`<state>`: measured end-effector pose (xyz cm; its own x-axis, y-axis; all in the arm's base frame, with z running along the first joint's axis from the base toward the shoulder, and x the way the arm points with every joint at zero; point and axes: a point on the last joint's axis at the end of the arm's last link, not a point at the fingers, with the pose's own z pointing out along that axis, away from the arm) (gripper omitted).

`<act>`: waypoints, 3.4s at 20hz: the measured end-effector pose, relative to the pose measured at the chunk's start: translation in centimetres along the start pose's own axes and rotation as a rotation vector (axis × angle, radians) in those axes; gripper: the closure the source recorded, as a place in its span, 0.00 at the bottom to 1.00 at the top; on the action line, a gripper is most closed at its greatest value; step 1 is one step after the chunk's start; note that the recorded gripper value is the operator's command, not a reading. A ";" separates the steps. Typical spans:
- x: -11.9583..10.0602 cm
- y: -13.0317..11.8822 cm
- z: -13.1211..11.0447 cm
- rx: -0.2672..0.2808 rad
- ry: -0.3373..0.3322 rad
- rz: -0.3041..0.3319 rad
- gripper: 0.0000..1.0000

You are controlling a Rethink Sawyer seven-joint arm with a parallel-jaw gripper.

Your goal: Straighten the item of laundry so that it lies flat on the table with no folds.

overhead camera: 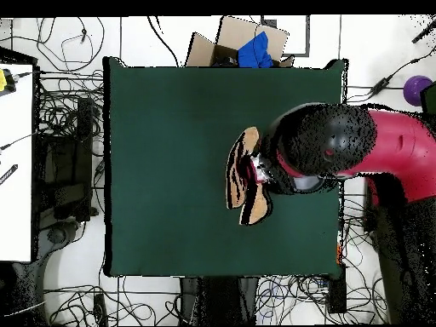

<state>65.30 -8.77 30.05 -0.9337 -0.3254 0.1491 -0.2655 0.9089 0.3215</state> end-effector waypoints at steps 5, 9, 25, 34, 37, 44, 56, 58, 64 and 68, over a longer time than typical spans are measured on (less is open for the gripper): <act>-0.6 0.7 0.6 -0.024 -0.034 -0.003 1.00; -0.3 2.9 0.7 -0.054 -0.051 -0.017 1.00; 3.3 19.2 -3.9 -0.249 -0.065 0.021 1.00; 1.5 22.8 -3.9 -0.385 -0.151 -0.003 1.00; 1.0 21.4 -2.1 -0.407 -0.147 -0.049 1.00; 1.2 16.8 3.1 -0.521 -0.100 -0.157 1.00; 1.7 12.2 10.0 -0.753 -0.101 -0.210 1.00; 1.6 12.1 10.5 -0.768 -0.105 -0.214 1.00; 1.6 12.0 12.4 -0.806 -0.117 -0.234 1.00; 1.8 11.7 13.0 -0.821 -0.125 -0.248 1.00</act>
<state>57.43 4.69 21.90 -0.9043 -0.4144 -0.1027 -0.2523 0.3247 0.9116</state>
